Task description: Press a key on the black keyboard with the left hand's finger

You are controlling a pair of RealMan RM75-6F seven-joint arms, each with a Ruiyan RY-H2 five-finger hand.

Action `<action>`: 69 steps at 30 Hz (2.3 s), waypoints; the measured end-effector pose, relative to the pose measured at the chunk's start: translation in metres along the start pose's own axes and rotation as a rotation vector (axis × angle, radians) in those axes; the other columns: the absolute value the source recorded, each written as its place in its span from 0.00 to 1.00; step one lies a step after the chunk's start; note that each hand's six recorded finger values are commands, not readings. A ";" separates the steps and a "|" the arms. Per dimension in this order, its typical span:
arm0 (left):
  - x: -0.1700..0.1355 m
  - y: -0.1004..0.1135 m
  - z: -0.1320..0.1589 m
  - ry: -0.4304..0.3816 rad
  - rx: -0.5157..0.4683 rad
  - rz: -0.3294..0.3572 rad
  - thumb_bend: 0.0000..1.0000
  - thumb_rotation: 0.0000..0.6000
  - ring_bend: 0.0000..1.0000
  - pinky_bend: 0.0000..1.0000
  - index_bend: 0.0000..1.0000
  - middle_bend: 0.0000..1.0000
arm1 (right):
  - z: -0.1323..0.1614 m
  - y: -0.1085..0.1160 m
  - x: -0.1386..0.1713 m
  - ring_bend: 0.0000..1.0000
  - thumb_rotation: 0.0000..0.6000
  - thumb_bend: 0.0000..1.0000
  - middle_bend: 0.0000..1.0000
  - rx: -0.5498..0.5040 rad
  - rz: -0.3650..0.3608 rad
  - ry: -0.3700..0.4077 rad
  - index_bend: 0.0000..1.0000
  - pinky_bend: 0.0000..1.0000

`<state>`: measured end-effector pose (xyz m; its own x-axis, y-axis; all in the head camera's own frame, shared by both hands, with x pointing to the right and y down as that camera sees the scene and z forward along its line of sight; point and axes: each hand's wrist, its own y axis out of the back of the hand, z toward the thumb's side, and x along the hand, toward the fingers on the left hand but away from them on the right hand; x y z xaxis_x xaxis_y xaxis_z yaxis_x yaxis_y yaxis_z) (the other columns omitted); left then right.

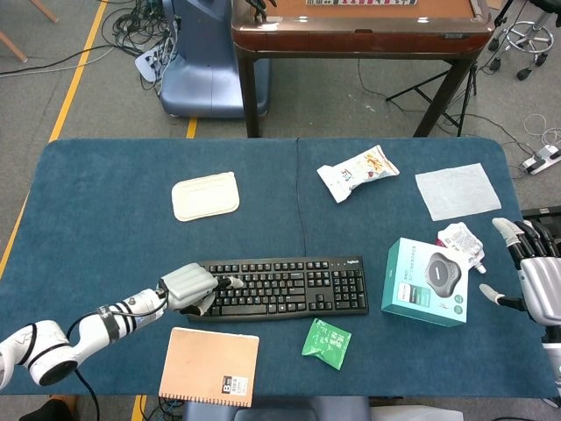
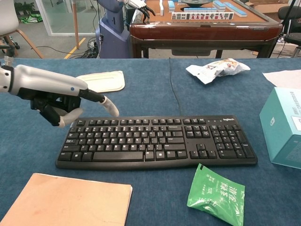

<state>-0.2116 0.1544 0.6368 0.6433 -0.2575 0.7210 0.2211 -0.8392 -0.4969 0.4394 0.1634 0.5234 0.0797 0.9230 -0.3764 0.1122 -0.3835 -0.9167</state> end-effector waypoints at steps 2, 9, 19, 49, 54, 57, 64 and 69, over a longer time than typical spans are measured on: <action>0.007 -0.001 0.004 -0.006 0.005 -0.008 0.78 1.00 1.00 1.00 0.14 1.00 | -0.001 0.000 0.000 0.08 1.00 0.11 0.13 0.000 -0.001 -0.001 0.05 0.07; 0.026 -0.006 0.010 -0.012 0.031 -0.043 0.78 1.00 1.00 1.00 0.14 1.00 | -0.004 -0.001 0.002 0.08 1.00 0.11 0.13 0.001 0.002 -0.011 0.05 0.07; 0.045 -0.021 0.010 0.006 0.051 -0.093 0.78 1.00 1.00 1.00 0.14 1.00 | -0.009 -0.001 0.003 0.08 1.00 0.11 0.13 -0.001 0.002 -0.023 0.05 0.07; 0.058 -0.037 0.005 0.048 0.080 -0.139 0.78 1.00 1.00 1.00 0.14 1.00 | -0.015 -0.001 0.007 0.08 1.00 0.11 0.13 -0.006 -0.003 -0.035 0.05 0.07; 0.057 -0.036 0.006 0.051 0.078 -0.138 0.78 1.00 1.00 1.00 0.14 1.00 | -0.016 0.000 0.007 0.08 1.00 0.11 0.13 -0.006 -0.005 -0.035 0.05 0.07; 0.054 -0.031 0.006 0.054 0.074 -0.122 0.78 1.00 1.00 1.00 0.14 1.00 | -0.016 0.000 0.007 0.08 1.00 0.11 0.13 -0.006 -0.007 -0.035 0.05 0.07; 0.034 -0.010 0.003 0.072 0.016 -0.027 0.77 1.00 0.94 1.00 0.11 0.89 | -0.017 0.001 0.008 0.08 1.00 0.11 0.13 -0.007 -0.009 -0.039 0.05 0.07; 0.008 0.008 -0.011 0.109 -0.065 0.100 0.66 1.00 0.76 0.98 0.07 0.70 | -0.018 0.001 0.008 0.08 1.00 0.11 0.13 -0.009 -0.009 -0.039 0.05 0.07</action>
<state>-0.2127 0.1403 0.6442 0.5752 -0.3886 0.7198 0.1101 -0.8352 -0.5389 0.4578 0.1697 0.5223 0.0404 0.9270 -0.3728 0.1215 -0.3749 -0.9191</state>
